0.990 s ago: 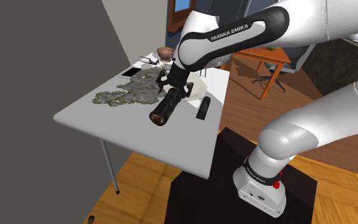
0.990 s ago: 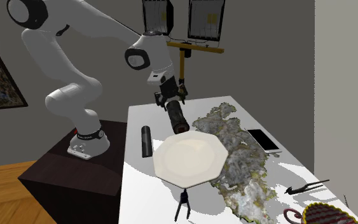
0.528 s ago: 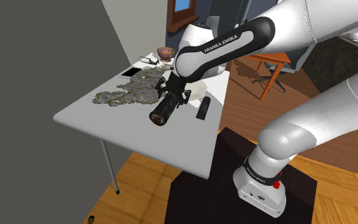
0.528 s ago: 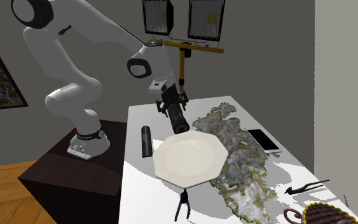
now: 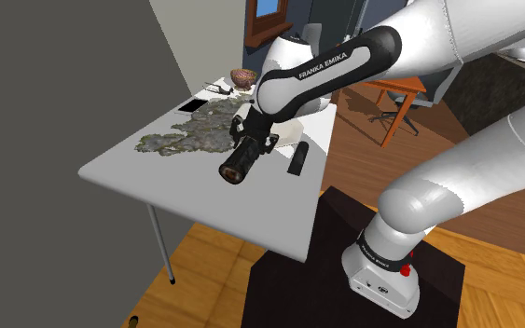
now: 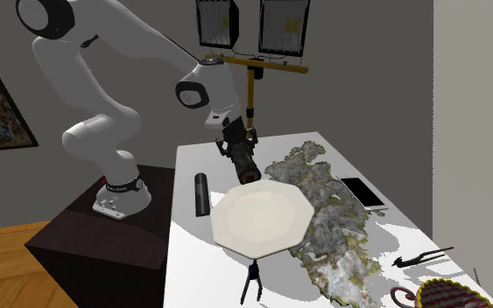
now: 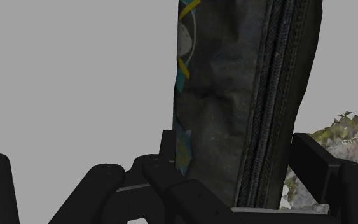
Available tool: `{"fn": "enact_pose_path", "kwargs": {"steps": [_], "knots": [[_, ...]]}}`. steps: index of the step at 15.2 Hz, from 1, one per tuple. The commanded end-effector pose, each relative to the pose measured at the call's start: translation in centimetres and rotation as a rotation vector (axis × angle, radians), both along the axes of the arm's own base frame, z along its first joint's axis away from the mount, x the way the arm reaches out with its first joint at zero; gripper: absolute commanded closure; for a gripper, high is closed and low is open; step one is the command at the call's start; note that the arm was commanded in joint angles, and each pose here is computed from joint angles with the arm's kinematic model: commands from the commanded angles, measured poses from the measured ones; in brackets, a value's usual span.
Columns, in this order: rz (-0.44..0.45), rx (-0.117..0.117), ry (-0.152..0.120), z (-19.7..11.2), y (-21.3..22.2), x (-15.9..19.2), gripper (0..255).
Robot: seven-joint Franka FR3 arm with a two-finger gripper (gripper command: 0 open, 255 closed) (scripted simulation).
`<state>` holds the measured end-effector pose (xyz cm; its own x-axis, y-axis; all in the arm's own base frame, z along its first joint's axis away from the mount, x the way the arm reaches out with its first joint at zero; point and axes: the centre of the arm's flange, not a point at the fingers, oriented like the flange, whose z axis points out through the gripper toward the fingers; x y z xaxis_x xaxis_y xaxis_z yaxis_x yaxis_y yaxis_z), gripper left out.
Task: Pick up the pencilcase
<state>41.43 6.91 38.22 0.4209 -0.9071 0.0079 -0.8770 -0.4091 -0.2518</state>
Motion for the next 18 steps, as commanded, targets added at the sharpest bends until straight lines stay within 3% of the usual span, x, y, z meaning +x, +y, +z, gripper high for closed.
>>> {"fn": "enact_pose_path", "kwargs": {"steps": [1, 3, 18], "knots": [[0.001, 0.000, 0.002, -0.1, 0.0, 0.0, 255], [0.001, 0.000, 0.002, -0.2, -0.1, 0.0, 255], [0.001, 0.000, 0.002, 7.8, -0.1, 0.0, 255]]}}
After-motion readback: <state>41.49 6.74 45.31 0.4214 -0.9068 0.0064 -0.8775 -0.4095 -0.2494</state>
